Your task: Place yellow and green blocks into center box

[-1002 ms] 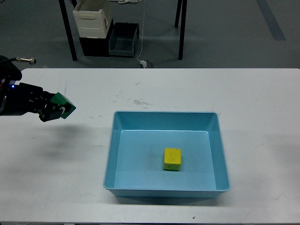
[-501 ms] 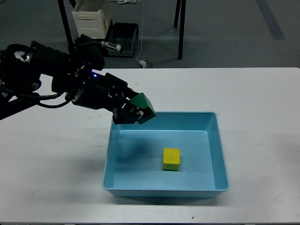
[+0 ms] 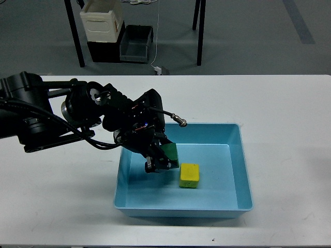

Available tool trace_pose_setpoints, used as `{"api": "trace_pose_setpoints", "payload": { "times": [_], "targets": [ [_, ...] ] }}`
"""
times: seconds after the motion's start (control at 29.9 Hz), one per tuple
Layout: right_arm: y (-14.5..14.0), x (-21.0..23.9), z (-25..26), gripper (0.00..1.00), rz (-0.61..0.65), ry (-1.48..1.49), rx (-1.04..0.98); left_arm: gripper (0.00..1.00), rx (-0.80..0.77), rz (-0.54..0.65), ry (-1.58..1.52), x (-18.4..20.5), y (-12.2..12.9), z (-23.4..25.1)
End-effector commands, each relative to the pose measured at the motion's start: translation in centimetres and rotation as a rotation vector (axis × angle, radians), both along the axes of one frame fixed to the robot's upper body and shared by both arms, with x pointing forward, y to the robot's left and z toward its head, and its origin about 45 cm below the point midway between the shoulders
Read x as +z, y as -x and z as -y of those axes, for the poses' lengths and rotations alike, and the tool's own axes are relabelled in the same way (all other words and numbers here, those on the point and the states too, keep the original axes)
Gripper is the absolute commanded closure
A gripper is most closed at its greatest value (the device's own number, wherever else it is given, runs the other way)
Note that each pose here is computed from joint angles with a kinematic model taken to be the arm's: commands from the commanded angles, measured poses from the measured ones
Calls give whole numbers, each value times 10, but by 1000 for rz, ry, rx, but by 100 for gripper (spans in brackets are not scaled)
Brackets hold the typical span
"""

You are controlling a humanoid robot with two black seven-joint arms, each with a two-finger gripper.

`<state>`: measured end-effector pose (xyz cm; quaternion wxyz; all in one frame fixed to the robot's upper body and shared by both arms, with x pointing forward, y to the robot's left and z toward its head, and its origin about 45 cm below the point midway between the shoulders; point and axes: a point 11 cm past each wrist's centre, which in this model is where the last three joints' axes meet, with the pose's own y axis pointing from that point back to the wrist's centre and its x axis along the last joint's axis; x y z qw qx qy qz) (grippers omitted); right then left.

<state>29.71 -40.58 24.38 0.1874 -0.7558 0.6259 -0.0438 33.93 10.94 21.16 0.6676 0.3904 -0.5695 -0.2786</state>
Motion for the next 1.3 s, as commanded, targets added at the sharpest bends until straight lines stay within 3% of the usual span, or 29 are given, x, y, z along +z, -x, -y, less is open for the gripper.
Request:
{"api": "trace_pose_setpoints", "payload": {
  "times": [0.0, 0.07, 0.13, 0.37, 0.47, 0.6, 0.77, 0.94, 1.1, 1.27],
  "targets": [
    [0, 0, 0, 0, 1, -1, -1, 37, 7, -24, -11, -15, 5, -3],
    [0, 0, 0, 0, 1, 1, 0, 28, 2, -18, -23, -18, 6, -5],
    [0, 0, 0, 0, 1, 1, 0, 26, 12, -17, -26, -19, 4, -8],
    [-1, 2, -3, 0, 6, -2, 11, 7, 49, -17, -11, -16, -4, -10],
    [-2, 2, -5, 0, 6, -2, 16, 2, 112, -76, 88, -2, -7, -3],
    [-8, 9, -9, 0, 32, -8, 26, 1, 256, -265, 363, 37, -12, 17],
    [-29, 35, -22, 0, 96, -10, 72, 0, 446, -504, 580, 50, -15, 4],
    [-53, 41, -54, 0, 27, -142, 181, 0, 633, -678, 816, 53, -26, -19],
    [-67, 40, -81, 0, -31, -311, 264, 0, 857, -869, 1296, 68, -46, -59],
    [-65, 24, -100, 0, -105, -511, 315, 0, 1037, -1120, 1575, 52, -40, -97]
  ]
}}
